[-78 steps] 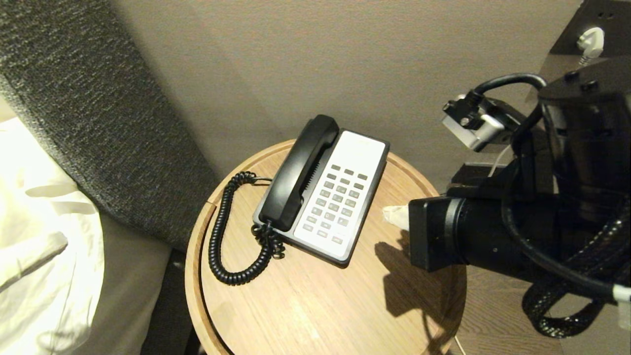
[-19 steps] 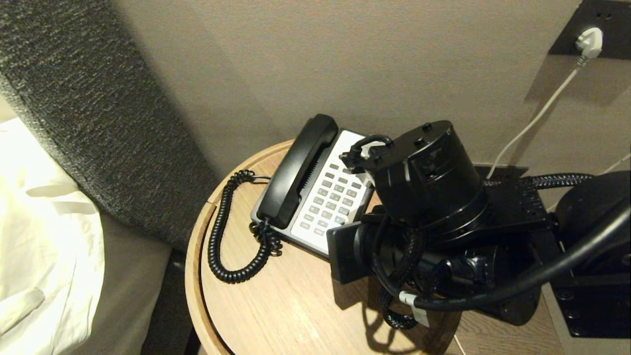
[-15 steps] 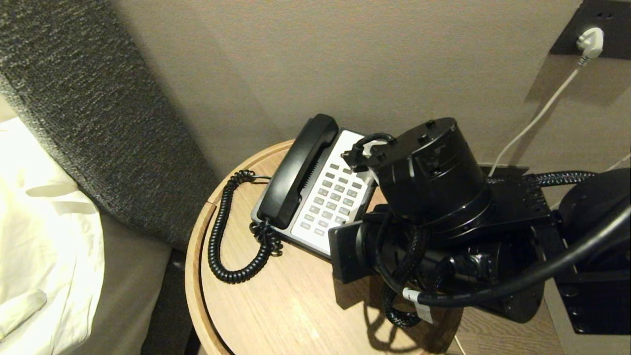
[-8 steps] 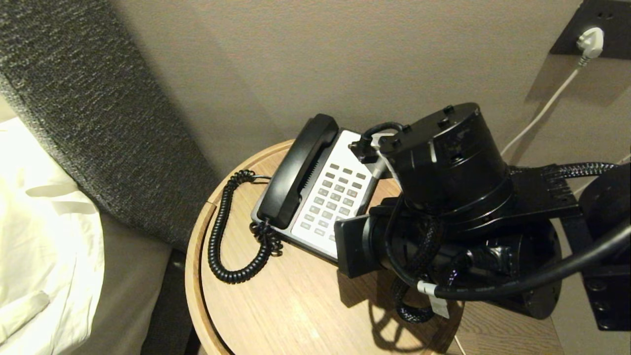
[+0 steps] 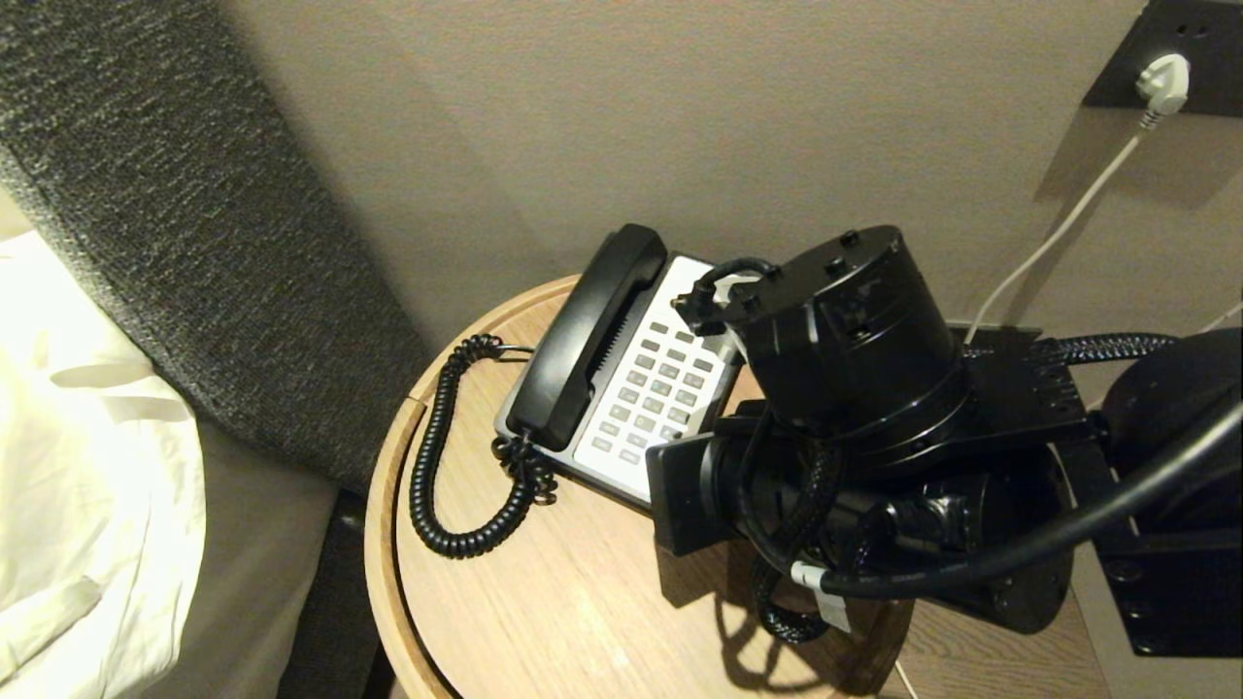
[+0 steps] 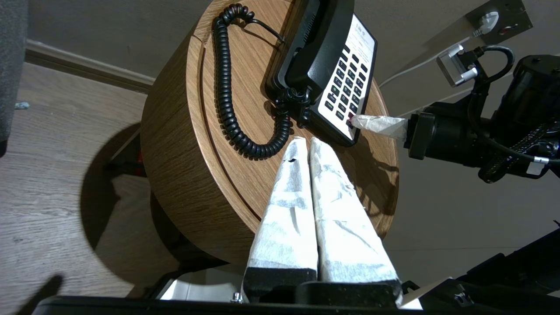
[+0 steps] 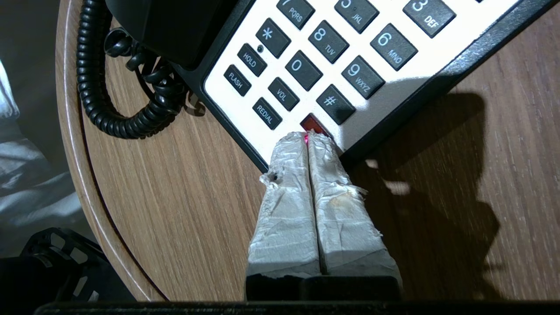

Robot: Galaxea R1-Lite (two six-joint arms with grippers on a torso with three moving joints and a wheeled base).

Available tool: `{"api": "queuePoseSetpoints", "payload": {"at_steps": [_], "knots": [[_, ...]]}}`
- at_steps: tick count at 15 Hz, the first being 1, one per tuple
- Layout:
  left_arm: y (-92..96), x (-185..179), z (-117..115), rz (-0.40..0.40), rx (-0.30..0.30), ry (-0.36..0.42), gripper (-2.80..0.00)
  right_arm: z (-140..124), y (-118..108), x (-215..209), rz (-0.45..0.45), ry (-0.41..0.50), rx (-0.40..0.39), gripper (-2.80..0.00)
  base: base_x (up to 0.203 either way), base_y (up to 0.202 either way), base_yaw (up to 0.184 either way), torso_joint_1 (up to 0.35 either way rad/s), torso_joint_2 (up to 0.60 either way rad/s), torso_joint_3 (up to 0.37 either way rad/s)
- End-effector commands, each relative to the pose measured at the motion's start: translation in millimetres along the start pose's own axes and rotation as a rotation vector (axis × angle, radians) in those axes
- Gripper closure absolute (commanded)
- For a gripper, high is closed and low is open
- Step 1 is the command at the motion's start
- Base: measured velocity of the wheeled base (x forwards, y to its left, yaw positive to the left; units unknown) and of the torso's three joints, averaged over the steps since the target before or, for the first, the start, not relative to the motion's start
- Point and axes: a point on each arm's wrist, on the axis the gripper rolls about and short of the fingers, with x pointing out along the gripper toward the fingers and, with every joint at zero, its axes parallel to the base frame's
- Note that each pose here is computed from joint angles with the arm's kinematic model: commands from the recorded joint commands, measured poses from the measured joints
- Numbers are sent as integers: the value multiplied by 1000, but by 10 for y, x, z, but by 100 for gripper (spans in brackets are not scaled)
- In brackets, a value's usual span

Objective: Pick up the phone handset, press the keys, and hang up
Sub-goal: End the call using the dial pad

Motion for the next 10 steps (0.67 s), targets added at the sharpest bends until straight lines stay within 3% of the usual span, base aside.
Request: {"api": "queuePoseSetpoints", "payload": {"at_steps": [1, 10], "knots": [[2, 1, -3, 0, -4, 0, 0, -17, 3, 24, -6, 7, 1, 0, 0, 0, 0, 0, 0, 0], [8, 0, -12, 2, -4, 3, 0, -80, -4, 64, -16, 28, -19, 0, 0, 0, 0, 0, 0, 0]]}}
